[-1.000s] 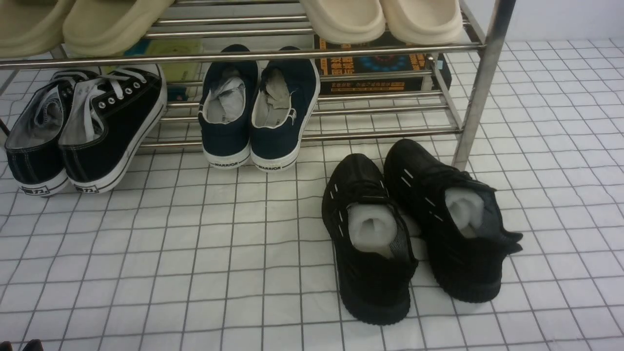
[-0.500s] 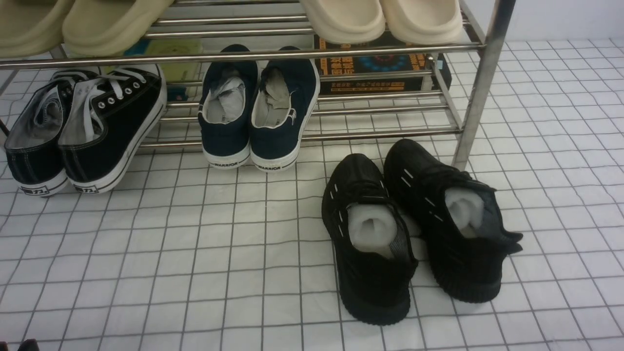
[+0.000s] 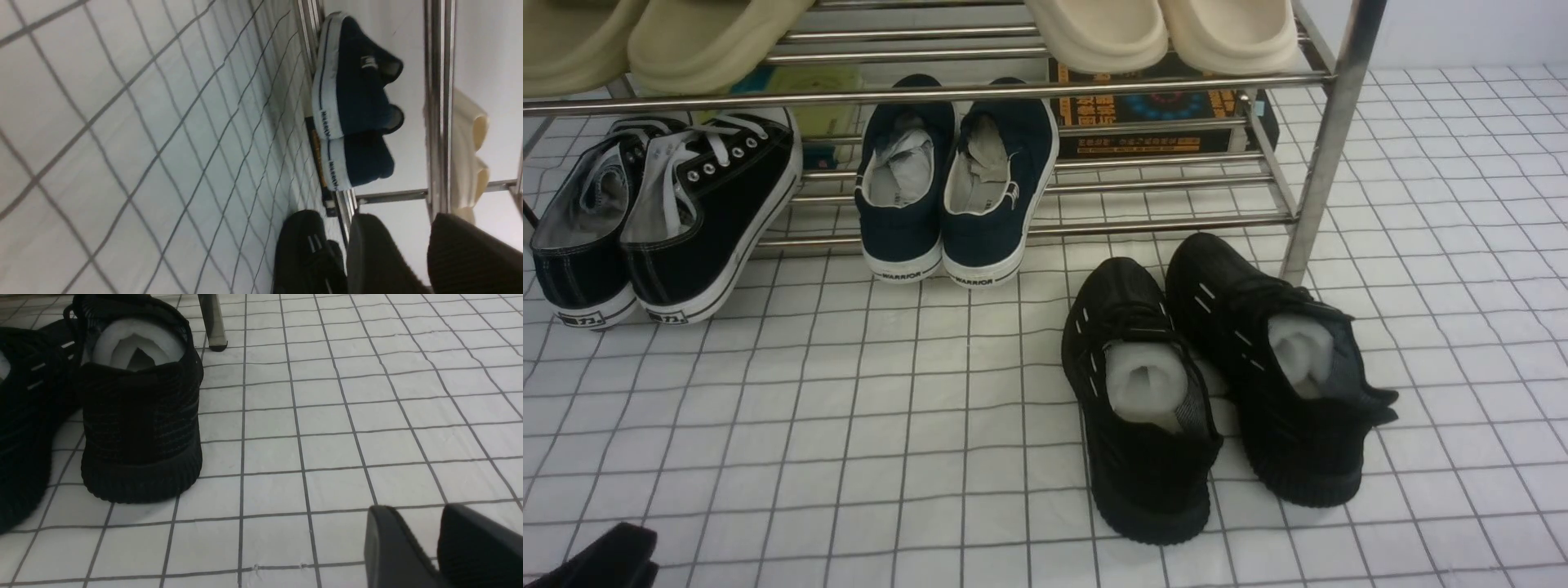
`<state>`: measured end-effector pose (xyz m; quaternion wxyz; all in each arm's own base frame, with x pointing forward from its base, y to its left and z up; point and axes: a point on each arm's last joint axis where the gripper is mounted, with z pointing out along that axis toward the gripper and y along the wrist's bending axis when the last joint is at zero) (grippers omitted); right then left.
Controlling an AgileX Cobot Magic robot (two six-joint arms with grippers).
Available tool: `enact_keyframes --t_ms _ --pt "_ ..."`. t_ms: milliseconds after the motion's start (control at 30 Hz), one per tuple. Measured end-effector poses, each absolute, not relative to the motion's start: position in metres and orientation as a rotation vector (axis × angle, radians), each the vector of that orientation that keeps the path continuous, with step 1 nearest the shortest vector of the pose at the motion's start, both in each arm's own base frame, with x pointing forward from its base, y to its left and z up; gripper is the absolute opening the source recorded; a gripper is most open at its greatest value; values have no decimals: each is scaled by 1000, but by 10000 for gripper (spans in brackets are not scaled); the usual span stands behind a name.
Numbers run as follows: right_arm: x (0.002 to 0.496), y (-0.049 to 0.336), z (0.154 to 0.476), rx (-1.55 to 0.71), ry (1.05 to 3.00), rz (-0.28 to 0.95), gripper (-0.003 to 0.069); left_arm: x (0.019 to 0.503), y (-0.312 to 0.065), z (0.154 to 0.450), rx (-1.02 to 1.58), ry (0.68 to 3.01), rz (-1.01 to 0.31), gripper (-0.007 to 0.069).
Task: Take the shoes off the shelf with your hand from the white checkered tablecloth.
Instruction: 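Grasp the leftmost shoe on the bottom shelf of the shoe rack with the left gripper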
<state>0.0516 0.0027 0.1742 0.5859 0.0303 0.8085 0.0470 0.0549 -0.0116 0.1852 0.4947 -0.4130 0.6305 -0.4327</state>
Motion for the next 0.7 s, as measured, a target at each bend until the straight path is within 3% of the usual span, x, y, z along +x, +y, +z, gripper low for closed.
enact_keyframes --t_ms 133,233,333,400,467,600,700 --pt "52 3 174 71 1885 110 202 53 -11 204 -844 1521 -955 175" --pt "52 3 174 71 1885 110 202 48 -10 236 -702 1464 -888 108" --pt "52 3 174 71 1885 110 202 50 -9 292 -513 1460 -720 14" --pt "52 3 174 71 1885 110 202 60 -11 303 -483 1538 -670 4" --pt "52 3 174 71 1885 110 202 81 -15 319 -443 1737 -612 1" --pt "52 3 174 71 1885 110 202 130 -22 323 -394 2242 -497 1" --pt "52 3 174 71 1885 110 202 164 -19 335 -358 2427 -384 1"
